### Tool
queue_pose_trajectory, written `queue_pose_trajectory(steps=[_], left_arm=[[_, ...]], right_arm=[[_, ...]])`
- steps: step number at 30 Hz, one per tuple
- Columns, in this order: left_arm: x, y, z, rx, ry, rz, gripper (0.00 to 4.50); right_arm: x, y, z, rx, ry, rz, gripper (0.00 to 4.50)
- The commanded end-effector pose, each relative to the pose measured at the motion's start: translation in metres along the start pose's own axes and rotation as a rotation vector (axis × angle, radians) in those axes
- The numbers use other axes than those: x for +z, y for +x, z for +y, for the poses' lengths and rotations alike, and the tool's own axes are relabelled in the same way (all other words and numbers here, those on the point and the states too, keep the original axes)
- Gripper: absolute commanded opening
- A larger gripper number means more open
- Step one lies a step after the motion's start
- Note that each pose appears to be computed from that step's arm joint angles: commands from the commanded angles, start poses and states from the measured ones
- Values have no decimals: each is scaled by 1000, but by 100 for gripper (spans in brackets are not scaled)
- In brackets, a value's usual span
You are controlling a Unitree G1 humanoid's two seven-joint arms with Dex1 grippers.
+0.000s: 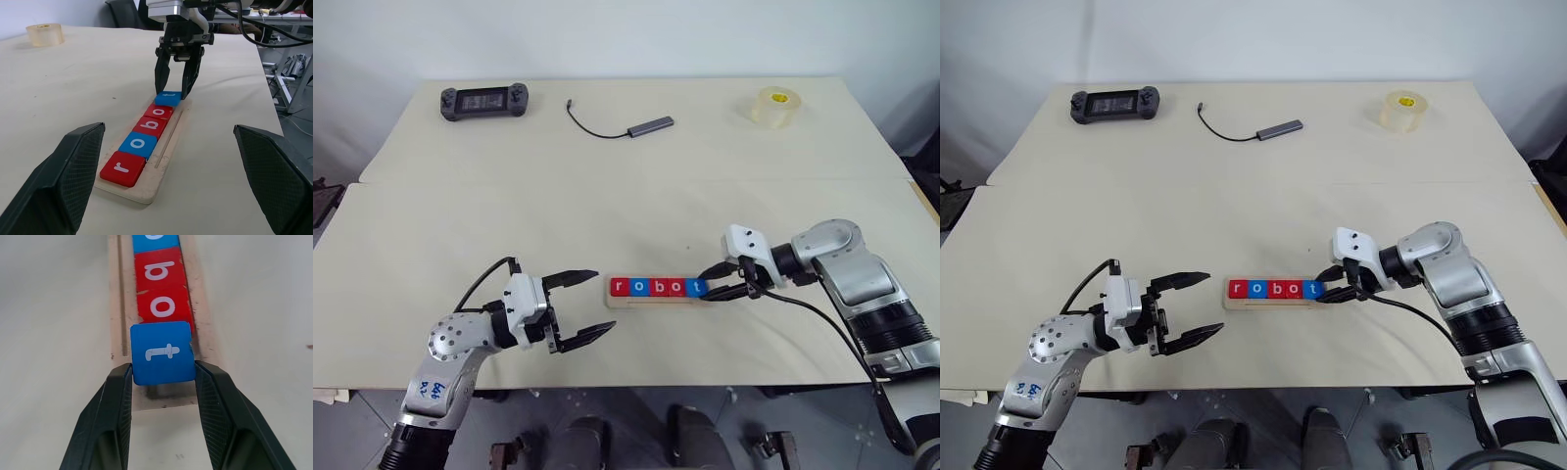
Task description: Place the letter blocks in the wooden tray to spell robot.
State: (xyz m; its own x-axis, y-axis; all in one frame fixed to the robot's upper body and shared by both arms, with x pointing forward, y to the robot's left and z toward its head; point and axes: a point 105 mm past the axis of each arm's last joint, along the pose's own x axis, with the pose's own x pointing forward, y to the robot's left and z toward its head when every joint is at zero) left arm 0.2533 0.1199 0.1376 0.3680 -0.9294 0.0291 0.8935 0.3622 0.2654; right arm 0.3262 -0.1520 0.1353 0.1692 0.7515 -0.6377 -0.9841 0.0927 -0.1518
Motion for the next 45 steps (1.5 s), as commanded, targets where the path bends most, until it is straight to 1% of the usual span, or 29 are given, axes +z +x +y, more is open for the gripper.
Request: queue_pose_trajectory(steps=[1, 4, 8, 14, 22, 30, 32, 33, 35, 38, 39, 41, 42, 44, 45], left_arm=[[8, 0, 0, 3, 42, -14, 450], [9, 0, 1, 4, 44, -15, 450], [9, 0, 2, 6, 47, -16, 450], [8, 1, 2, 6, 46, -19, 450], [8, 4, 1, 4, 44, -26, 450], [8, 2, 0, 11, 40, -22, 450], [8, 2, 0, 12, 39, -21, 450], [8, 2, 0, 13, 39, -21, 450], [8, 2, 0, 14, 40, -21, 450], [8, 2, 0, 16, 41, -22, 450], [8, 1, 0, 16, 41, -22, 450], [8, 1, 1, 16, 41, -22, 450], [7, 1, 1, 17, 41, -22, 450], [7, 2, 1, 16, 41, -22, 450], [7, 2, 1, 16, 42, -22, 450]], right_arm=[[1, -7, -4, -25, -17, 13, 148], [1, -11, -4, -27, -14, 10, 148], [11, -17, 3, 7, -9, -61, 148], [4, -26, -3, -44, -6, -32, 148], [-3, -17, -7, -69, -6, 12, 148], [-1, -7, 0, -19, 21, 16, 148], [-1, -6, 2, -6, 20, 18, 221], [-1, -6, 3, -4, 18, 19, 246], [2, -7, -1, -33, 20, 7, 313], [8, -18, -4, -56, 39, -29, 420], [9, -21, -5, -63, 39, -34, 446], [9, -26, -7, -82, 35, -40, 446], [8, -29, -8, -95, 32, -40, 433], [6, -32, -8, -107, 32, -36, 377], [5, -32, -8, -109, 34, -34, 341]])
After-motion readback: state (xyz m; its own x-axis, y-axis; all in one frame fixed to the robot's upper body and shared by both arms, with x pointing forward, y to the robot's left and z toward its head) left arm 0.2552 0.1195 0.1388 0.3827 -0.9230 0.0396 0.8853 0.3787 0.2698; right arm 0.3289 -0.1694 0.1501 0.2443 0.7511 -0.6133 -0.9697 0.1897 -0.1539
